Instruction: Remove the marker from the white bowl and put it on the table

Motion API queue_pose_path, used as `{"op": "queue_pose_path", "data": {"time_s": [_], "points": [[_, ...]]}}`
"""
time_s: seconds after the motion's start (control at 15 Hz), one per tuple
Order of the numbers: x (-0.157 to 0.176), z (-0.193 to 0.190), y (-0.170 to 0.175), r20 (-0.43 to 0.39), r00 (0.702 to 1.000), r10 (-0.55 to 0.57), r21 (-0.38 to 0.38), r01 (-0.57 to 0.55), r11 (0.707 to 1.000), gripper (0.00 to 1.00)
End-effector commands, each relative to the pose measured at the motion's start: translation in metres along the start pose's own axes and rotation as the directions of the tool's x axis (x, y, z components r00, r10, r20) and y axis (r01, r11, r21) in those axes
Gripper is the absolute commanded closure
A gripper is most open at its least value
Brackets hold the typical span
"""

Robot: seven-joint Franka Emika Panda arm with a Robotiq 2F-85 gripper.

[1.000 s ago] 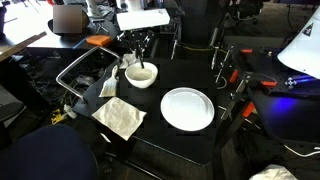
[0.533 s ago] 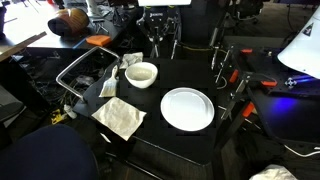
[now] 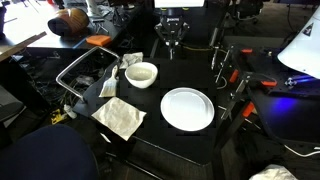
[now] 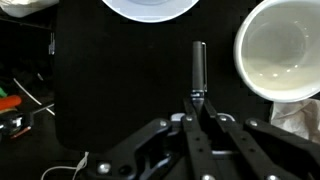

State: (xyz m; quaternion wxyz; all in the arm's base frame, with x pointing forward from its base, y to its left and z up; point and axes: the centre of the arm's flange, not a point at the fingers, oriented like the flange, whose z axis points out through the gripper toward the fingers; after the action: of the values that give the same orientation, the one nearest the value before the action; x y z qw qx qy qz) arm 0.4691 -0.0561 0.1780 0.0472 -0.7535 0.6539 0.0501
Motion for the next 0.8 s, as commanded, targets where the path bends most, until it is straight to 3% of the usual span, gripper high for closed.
{"op": "queue_pose_path", "data": {"time_s": [0.0,0.4,0.73], "points": [[0.015,0.022,0.006,0.081,0.996,0.038,-0.029,-0.036,0.999,0.97],[0.025,0.071,0.017,0.186,0.977,0.101,-0.091,-0.085,0.992,0.97],[0.03,0.098,0.026,0.199,0.966,0.165,-0.123,-0.143,0.982,0.97]]}}
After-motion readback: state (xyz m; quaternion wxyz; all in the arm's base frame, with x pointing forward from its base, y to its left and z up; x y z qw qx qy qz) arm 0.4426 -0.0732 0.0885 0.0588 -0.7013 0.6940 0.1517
